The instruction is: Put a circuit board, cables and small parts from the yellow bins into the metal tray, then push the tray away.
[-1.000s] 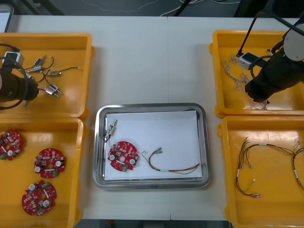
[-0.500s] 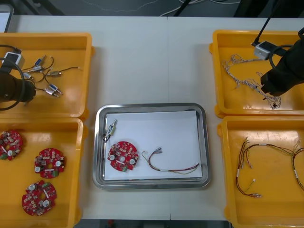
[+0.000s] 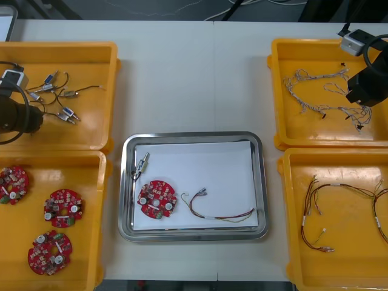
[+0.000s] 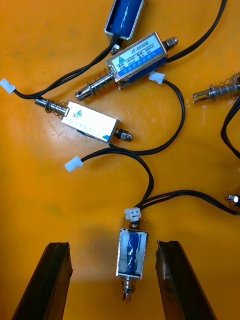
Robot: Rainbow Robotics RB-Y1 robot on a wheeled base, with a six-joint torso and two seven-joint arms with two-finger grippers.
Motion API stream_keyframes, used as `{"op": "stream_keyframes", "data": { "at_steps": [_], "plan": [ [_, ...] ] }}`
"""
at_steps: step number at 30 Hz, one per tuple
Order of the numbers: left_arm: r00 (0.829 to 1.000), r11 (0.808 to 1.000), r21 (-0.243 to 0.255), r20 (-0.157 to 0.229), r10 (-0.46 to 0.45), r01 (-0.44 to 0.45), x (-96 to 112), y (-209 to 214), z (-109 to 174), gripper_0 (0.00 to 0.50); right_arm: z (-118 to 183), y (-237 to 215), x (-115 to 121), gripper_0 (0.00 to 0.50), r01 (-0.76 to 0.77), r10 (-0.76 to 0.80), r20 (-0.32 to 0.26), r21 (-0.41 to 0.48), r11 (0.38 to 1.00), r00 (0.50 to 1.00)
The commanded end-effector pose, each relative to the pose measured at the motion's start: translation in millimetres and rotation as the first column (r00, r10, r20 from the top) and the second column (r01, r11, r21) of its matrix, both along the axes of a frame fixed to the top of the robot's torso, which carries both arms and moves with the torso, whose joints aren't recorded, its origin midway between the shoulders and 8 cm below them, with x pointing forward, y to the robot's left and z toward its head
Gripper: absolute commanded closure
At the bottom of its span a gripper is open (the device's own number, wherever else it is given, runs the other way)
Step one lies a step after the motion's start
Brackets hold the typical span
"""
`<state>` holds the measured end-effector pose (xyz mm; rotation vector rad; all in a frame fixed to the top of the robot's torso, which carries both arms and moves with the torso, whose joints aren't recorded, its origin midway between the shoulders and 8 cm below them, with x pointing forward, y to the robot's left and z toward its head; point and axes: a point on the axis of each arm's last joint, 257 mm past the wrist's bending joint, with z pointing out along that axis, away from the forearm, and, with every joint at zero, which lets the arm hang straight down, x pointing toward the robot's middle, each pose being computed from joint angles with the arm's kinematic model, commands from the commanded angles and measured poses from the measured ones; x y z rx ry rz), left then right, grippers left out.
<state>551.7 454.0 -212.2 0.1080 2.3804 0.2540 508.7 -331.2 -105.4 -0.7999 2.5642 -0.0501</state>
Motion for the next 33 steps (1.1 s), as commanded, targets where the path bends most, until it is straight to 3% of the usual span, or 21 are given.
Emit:
{"op": "stream_keyframes", "data": {
  "at_steps": [1, 24, 33],
  "plan": [
    [0.998, 0.99, 0.127, -0.026, -0.054, 0.057, -5.9, 24.6, 5.2, 0.0, 62.7, -11.4, 11.5, 0.5, -0.005, 0.009, 0.124, -0.034, 0.999, 0.992],
    [0.997, 0.993, 0.103, -0.047, -0.053, 0.058, 3.3, 12.4, 7.6, 0.0, 128.5, 2.1, 26.3, 0.5, -0.002, 0.01, 0.242, -0.031, 1.0, 0.97],
    [0.997, 0.996, 0.071, -0.052, -0.051, 0.054, 9.5, 3.2, 10.2, 0.0, 129.3, 12.9, 25.9, 0.5, -0.026, 0.03, 0.237, -0.019, 0.999, 0.971]
  ]
}}
